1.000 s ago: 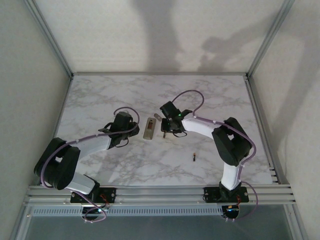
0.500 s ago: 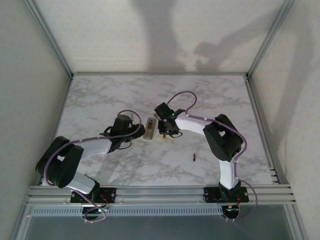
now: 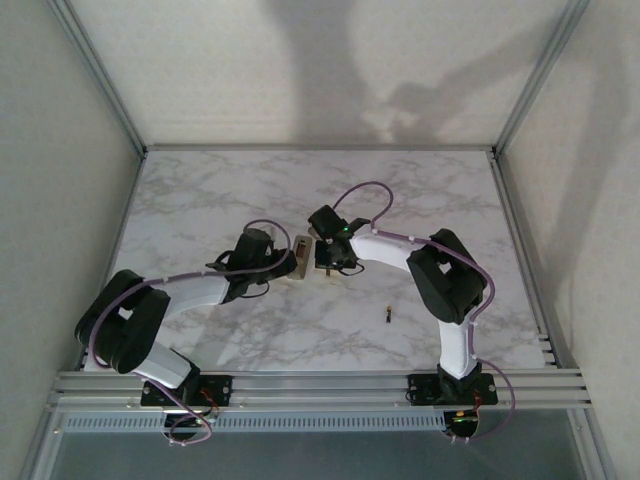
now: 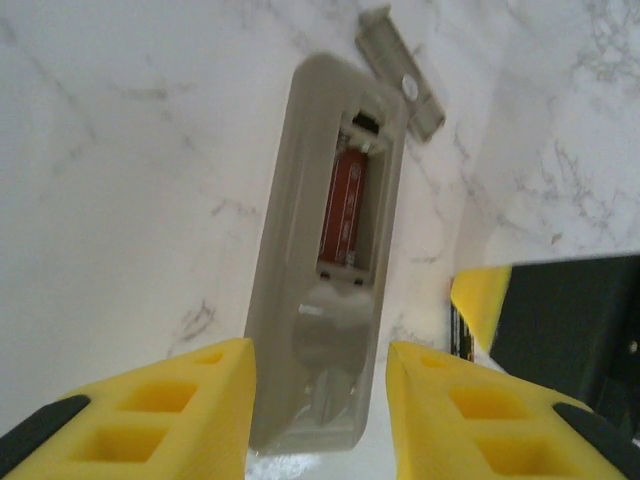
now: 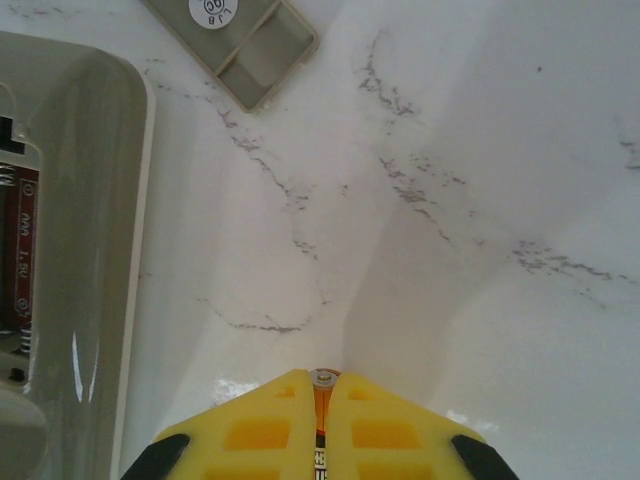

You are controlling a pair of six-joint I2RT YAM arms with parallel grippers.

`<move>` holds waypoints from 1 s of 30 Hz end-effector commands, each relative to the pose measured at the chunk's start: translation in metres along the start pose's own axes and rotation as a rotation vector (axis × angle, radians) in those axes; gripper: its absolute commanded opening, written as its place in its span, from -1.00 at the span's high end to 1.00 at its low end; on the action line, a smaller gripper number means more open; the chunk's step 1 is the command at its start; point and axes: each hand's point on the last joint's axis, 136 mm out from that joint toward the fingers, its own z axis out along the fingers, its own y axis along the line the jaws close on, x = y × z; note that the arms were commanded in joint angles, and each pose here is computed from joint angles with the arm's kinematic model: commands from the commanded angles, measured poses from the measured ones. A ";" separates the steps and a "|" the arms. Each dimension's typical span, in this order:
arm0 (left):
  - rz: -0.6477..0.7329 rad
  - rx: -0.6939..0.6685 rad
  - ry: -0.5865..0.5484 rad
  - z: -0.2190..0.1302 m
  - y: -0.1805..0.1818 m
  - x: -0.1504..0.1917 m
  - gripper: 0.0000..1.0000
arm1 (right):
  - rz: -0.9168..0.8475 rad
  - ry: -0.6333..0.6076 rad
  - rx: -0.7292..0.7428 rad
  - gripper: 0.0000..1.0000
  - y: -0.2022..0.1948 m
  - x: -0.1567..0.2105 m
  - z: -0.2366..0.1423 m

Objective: Load the batteries into the remote control

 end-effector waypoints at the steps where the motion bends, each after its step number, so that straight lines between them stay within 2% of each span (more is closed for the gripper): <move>1: 0.061 -0.064 0.006 0.005 0.005 -0.012 0.23 | -0.012 -0.040 -0.031 0.82 0.007 -0.004 -0.015; 10: 0.113 -0.130 0.044 0.021 0.012 -0.015 0.25 | -0.007 -0.042 -0.061 0.82 0.012 -0.004 -0.016; 30: 0.118 -0.106 0.079 0.039 0.012 -0.016 0.29 | -0.010 -0.039 -0.093 0.84 0.020 -0.002 -0.014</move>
